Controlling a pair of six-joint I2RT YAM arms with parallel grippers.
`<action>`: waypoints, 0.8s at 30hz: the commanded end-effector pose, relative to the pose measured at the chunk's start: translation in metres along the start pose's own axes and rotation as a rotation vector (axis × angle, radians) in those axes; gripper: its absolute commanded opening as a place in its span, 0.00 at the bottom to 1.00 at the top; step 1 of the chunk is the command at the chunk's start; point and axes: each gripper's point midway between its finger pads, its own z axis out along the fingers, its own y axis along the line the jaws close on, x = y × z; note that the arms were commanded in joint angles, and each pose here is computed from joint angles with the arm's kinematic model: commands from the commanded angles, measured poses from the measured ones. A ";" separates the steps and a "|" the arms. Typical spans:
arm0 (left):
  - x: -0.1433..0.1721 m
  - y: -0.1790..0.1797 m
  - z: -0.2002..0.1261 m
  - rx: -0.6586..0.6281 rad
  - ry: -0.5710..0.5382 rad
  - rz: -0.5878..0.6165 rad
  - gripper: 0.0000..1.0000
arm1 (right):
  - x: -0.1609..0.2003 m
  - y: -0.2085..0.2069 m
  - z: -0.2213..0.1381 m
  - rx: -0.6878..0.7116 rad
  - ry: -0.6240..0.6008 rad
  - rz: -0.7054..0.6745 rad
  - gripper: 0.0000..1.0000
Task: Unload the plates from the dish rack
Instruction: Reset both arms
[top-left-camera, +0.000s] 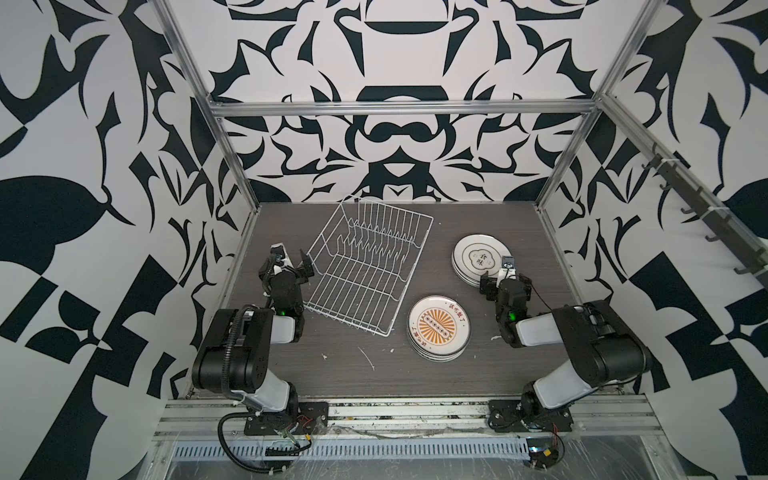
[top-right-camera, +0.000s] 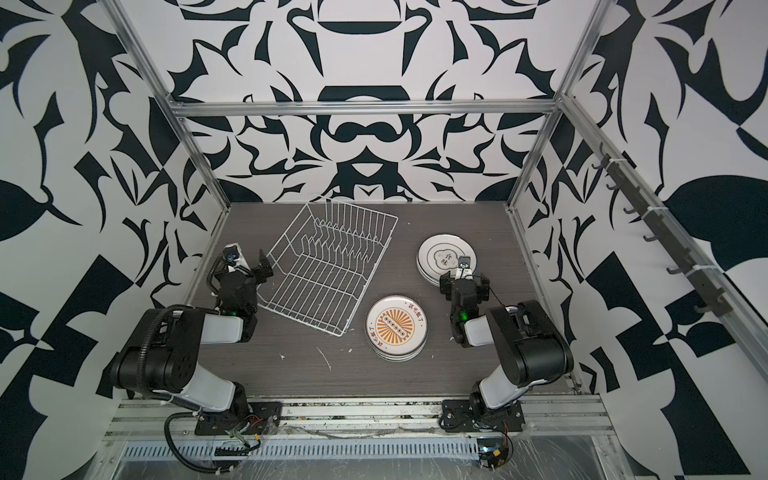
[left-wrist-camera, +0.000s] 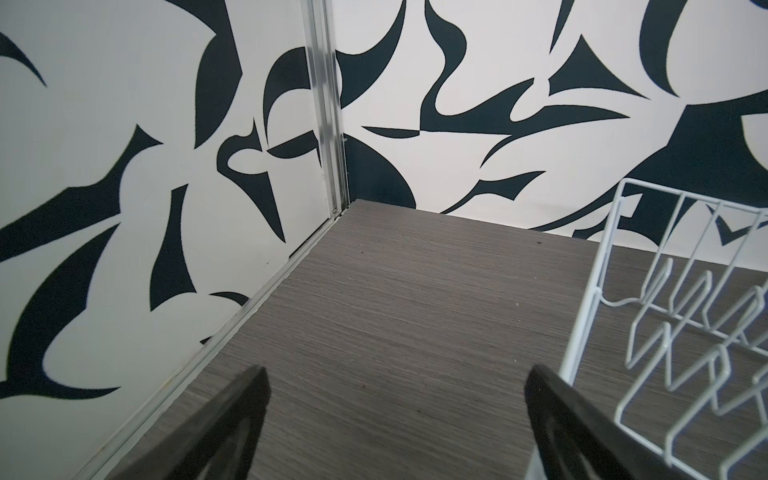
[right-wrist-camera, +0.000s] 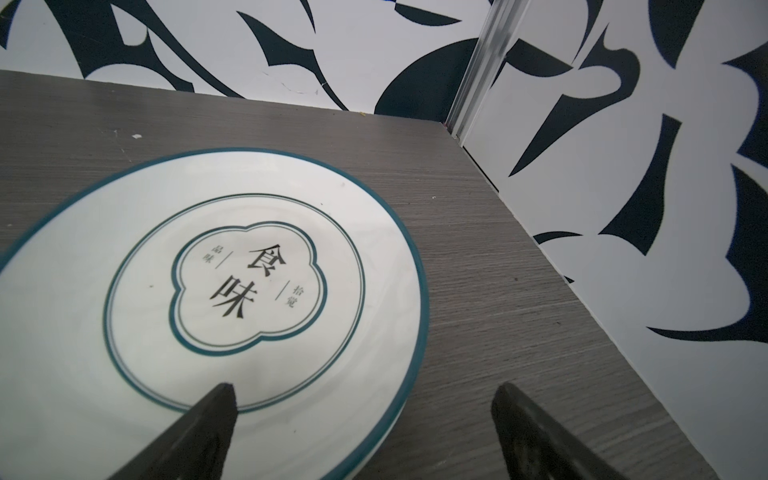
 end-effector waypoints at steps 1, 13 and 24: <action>0.052 0.012 -0.005 -0.035 0.181 0.043 0.99 | -0.008 0.000 0.002 0.002 -0.015 0.017 1.00; 0.052 0.013 -0.006 -0.035 0.180 0.042 0.99 | -0.008 0.000 0.002 0.002 -0.016 0.017 1.00; 0.052 0.012 -0.006 -0.034 0.179 0.042 0.99 | -0.009 -0.001 0.001 0.006 -0.019 0.018 1.00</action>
